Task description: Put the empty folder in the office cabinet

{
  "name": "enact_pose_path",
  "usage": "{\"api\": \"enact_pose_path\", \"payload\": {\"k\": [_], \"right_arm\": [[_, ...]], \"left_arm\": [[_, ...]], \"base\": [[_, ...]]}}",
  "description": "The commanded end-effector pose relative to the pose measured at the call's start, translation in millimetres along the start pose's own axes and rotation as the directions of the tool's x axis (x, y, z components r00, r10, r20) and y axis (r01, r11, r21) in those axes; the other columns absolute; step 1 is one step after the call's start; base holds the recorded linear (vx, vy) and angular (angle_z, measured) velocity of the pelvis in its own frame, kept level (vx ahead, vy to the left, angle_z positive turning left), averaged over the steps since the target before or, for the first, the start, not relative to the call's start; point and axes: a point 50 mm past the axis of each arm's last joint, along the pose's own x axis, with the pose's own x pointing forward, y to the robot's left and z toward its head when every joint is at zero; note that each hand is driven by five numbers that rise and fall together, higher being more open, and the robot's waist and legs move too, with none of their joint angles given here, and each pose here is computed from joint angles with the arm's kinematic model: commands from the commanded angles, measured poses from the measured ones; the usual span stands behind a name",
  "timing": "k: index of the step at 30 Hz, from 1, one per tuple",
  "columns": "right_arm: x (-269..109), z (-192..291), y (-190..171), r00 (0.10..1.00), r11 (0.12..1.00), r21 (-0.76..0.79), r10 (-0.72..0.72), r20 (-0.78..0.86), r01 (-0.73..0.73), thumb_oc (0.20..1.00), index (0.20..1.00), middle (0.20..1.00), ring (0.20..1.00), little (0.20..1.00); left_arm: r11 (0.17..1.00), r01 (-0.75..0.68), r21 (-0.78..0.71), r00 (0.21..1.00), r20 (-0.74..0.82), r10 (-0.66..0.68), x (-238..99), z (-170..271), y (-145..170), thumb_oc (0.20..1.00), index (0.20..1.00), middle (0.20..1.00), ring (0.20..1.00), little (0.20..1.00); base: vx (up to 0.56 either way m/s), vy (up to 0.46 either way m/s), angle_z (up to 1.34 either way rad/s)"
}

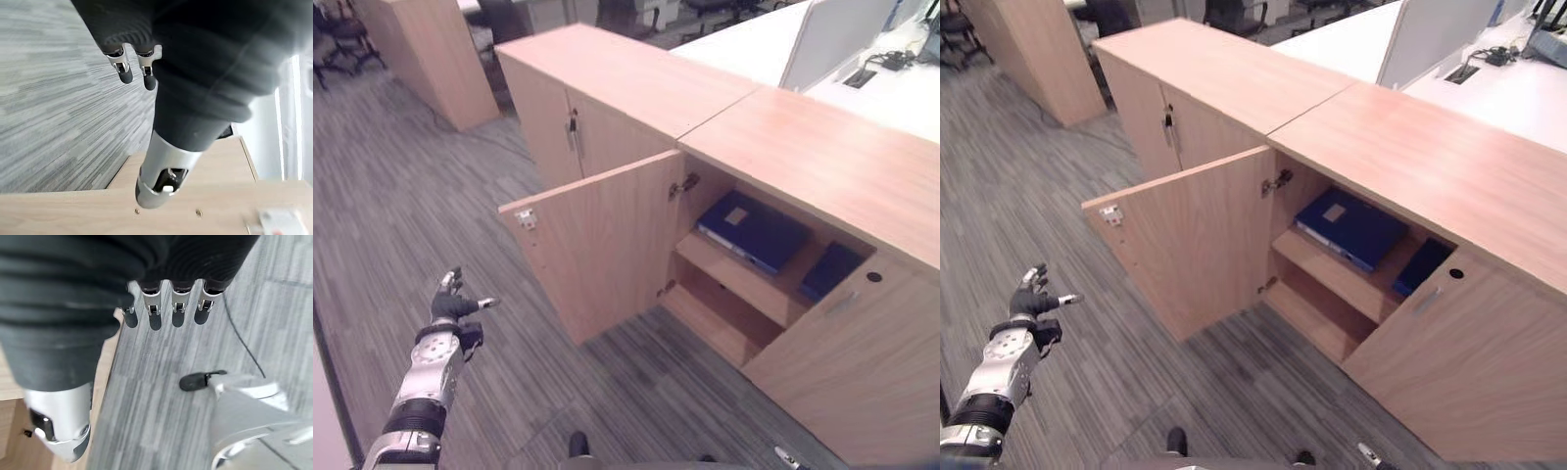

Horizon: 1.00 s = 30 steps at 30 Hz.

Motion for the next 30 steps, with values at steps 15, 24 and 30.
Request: {"api": "enact_pose_path", "payload": {"k": [15, 24, 30], "right_arm": [[-1, 24, -2, 0.999, 1.000, 0.018, 0.021, 0.043, -0.022, 1.000, 1.000, 1.000, 1.000, 1.000], [-1, 29, -5, 0.999, 1.000, -0.007, 0.014, 0.048, -0.013, 1.000, 1.000, 1.000, 1.000, 1.000], [-2, 38, -3, 0.997, 1.000, -0.008, 0.019, 0.075, -0.019, 1.000, 1.000, 1.000, 1.000, 1.000]], "left_arm": [[0.994, -0.108, -0.029, 0.986, 0.123, 0.111, 25, 53, 31, 1.000, 1.000, 1.000, 1.000, 1.000], [1.000, 0.011, 0.012, 0.980, 0.196, -0.014, 41, 95, -4, 1.000, 1.000, 1.000, 1.000, 1.000], [0.998, 0.054, 0.031, 0.976, 0.211, -0.059, 52, 123, -25, 1.000, 1.000, 1.000, 1.000, 1.000]], "base": [[0.06, 0.272, -0.08], [0.01, 0.049, -0.05], [0.00, 0.021, -0.11]]}}
